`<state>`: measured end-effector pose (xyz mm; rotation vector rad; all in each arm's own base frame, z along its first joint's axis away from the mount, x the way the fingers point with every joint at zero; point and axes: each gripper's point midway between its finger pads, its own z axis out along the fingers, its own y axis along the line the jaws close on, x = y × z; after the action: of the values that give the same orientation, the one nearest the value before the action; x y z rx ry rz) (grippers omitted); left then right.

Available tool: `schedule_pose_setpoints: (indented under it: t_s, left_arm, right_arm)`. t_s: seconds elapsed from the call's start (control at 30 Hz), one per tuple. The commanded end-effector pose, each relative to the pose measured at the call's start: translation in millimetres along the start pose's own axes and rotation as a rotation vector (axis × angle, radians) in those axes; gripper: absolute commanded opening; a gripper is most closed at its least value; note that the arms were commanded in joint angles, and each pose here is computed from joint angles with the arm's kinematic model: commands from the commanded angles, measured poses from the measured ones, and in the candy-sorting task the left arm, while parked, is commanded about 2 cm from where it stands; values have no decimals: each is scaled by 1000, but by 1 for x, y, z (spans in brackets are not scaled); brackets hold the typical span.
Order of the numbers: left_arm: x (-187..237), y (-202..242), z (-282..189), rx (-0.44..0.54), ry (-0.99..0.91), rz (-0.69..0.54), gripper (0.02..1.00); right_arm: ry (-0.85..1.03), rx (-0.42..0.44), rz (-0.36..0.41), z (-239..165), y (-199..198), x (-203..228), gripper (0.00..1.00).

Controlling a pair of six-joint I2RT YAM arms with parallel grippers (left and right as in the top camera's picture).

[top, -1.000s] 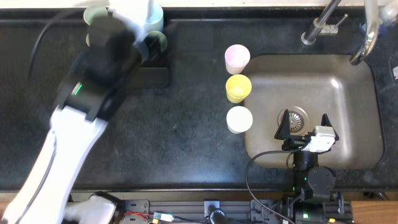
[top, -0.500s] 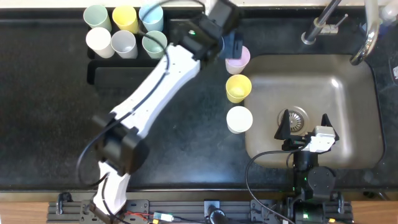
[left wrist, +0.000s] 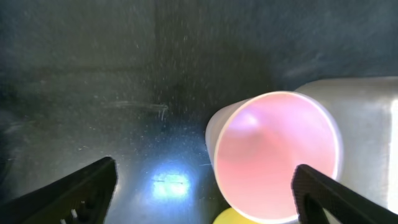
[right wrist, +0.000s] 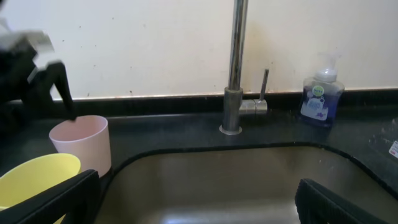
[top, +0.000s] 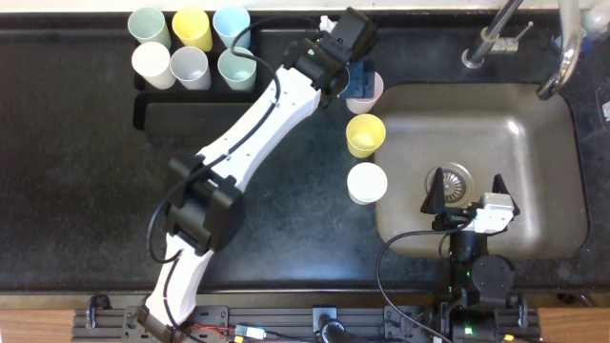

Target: Store Cups

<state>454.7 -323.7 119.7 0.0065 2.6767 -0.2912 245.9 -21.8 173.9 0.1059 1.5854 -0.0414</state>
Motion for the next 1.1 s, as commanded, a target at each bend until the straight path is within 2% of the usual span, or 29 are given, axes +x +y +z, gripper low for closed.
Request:
schedule_pose_setpoints:
  t_s: [0.03,0.1,0.23,0.4,0.57,0.63,0.73,0.9,1.1]
  left_arm:
    - [2,-3,9,5,17,-12,724]
    - [1,-4,10,7,13,-13,595]
    - [3,-4,17,6,17,-13,400]
    - [2,-8,26,26,13,-13,38]
    - [-2,-9,19,28,-1,-10,34]
    - [-10,-1,-1,-11,-40,-13,34]
    - [-35,24,-55,-99,-157,-33,34]
    - [-59,108,-143,-171,-271,-169,34]
    - [-29,228,-179,-311,-257,-322,34]
  right_arm:
    - [2,2,8,0,-1,4,993]
    - [2,2,7,0,-1,4,993]
    - [2,2,7,0,-1,4,998]
    - [2,2,7,0,-1,4,993]
    - [2,2,8,0,-1,4,996]
    - [2,2,8,0,-1,4,998]
    - [2,2,7,0,-1,4,993]
    - [2,2,7,0,-1,4,996]
    - [2,2,7,0,-1,4,996]
